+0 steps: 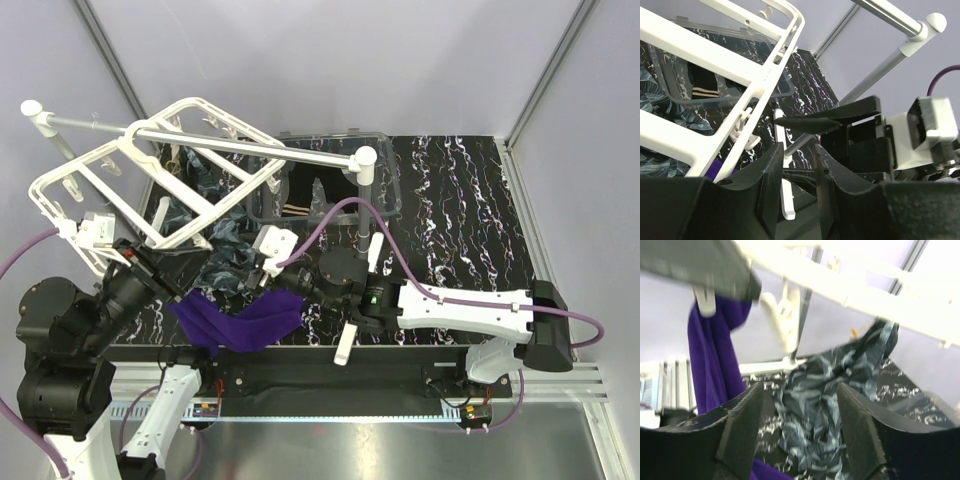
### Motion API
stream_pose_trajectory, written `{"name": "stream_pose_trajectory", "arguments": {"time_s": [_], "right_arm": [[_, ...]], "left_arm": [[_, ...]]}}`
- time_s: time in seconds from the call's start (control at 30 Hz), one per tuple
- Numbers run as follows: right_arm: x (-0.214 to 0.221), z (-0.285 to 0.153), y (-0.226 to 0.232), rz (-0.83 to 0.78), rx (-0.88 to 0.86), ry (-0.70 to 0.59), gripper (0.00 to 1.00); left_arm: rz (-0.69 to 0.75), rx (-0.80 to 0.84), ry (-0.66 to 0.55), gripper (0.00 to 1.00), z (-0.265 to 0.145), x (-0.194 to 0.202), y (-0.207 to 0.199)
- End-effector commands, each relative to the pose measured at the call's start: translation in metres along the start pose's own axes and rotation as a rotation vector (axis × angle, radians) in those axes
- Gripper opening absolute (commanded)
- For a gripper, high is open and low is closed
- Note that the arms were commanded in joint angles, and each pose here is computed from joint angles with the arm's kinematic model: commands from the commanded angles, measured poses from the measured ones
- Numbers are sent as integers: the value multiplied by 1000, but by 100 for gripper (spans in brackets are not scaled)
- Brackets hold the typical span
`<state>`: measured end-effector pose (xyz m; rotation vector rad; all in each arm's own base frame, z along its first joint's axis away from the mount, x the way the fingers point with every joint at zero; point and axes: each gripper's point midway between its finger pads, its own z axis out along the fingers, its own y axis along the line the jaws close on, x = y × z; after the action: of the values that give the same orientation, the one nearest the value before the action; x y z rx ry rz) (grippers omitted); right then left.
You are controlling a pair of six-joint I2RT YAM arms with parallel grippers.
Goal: Clip the socks to the hanger
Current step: Open the clamp at the hanger.
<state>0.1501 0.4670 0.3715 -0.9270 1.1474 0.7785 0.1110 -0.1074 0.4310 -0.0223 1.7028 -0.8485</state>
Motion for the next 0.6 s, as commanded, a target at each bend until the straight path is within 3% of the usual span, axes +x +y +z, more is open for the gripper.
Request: {"name": "stream_pose_trajectory", "arguments": {"time_s": [0.0,0.27,0.57], "right_arm": [[-59,8,-14,17,30,-152,68],[-50,22,6,37,-87,-111,69],[-47,41,-6,93,-77,-75,69]], "left_arm": [[41,44,-65,35,-7,-13,-13],[60,85,-124,36,-20,-22,-28],[64,80,-121,39,-19,-18,-24]]}}
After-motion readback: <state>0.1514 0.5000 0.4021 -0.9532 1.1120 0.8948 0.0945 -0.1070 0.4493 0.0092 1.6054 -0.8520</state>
